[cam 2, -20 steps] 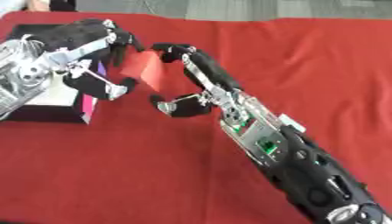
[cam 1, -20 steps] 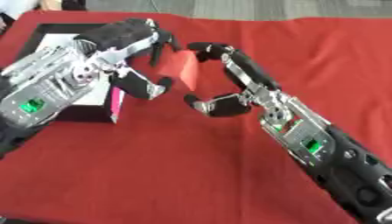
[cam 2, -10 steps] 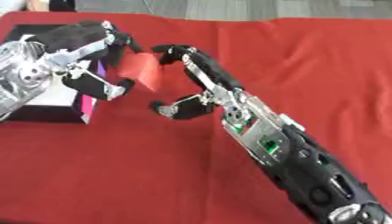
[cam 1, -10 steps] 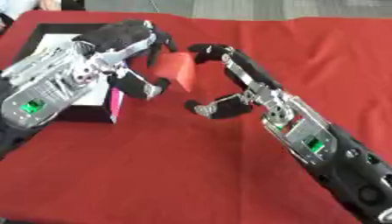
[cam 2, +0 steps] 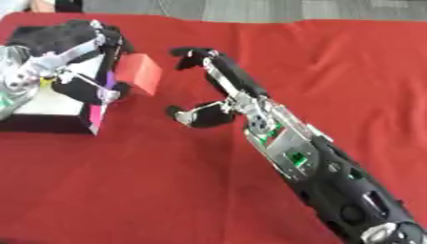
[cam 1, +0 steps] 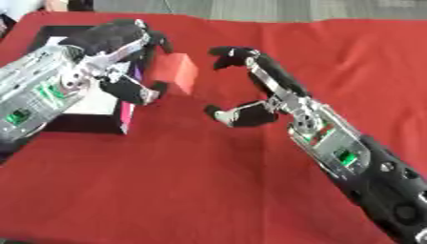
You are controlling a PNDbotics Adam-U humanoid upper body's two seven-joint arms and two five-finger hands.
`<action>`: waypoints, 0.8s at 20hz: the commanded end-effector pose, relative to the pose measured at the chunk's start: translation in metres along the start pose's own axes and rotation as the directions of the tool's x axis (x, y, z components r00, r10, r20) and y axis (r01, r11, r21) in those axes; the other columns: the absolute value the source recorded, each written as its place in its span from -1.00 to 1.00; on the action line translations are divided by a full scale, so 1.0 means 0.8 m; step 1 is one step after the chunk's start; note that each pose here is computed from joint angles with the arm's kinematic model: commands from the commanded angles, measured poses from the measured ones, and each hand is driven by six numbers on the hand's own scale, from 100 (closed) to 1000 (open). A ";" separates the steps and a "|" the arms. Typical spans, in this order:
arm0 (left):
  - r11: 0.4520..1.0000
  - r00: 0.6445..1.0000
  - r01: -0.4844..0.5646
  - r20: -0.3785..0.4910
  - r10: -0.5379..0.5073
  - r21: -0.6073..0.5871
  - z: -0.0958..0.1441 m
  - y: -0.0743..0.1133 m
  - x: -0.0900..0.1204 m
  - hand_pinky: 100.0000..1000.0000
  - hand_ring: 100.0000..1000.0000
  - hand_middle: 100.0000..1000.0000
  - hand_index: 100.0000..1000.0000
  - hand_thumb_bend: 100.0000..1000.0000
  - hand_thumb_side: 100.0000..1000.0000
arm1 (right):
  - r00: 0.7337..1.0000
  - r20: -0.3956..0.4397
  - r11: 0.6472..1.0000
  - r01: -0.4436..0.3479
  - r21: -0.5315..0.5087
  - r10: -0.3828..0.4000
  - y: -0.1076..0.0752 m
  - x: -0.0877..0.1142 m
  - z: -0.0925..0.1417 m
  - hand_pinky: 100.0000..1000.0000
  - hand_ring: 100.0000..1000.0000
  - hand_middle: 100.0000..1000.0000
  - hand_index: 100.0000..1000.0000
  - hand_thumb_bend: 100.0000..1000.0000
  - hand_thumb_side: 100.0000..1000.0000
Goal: Pick up the objects with one hand, pass them to the other hand, and then place them into the box on the other side of the table.
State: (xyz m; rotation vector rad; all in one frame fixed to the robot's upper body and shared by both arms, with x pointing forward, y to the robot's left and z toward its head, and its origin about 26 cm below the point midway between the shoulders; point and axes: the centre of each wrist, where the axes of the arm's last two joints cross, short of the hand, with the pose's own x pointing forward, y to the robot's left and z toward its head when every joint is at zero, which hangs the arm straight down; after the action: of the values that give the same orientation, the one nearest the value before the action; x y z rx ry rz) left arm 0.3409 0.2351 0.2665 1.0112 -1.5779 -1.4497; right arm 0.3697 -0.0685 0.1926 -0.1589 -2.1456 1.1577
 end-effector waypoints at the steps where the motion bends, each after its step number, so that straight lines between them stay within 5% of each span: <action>1: 0.996 0.998 0.025 -0.059 -0.019 0.090 0.020 0.032 -0.018 0.32 0.13 -0.43 -0.42 -0.63 -1.00 | 1.000 0.014 0.999 -0.003 -0.049 0.004 -0.016 0.009 -0.004 0.73 0.55 0.31 0.74 -0.49 -1.00; 6: 0.990 0.989 0.025 -0.146 -0.005 0.141 0.041 0.040 -0.039 0.32 0.13 -0.43 -0.43 -0.63 -1.00 | 1.000 -0.009 0.996 0.029 -0.086 -0.029 -0.019 0.010 -0.004 0.75 0.57 0.35 0.73 -1.00 -0.80; 16: 0.981 0.943 0.045 -0.334 0.020 0.187 0.048 0.030 -0.096 0.33 0.14 -0.44 -0.39 -0.55 -1.00 | 0.998 -0.015 0.993 0.058 -0.106 -0.060 -0.029 0.013 -0.003 0.72 0.60 0.36 0.69 -1.00 -0.70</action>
State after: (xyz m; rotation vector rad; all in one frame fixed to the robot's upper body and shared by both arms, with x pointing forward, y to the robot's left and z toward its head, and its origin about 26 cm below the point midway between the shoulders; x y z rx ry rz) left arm 0.3351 0.3117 0.2743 1.2438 -1.4848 -1.1036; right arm 0.3688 -0.0730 0.2016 -0.1349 -2.1403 1.0181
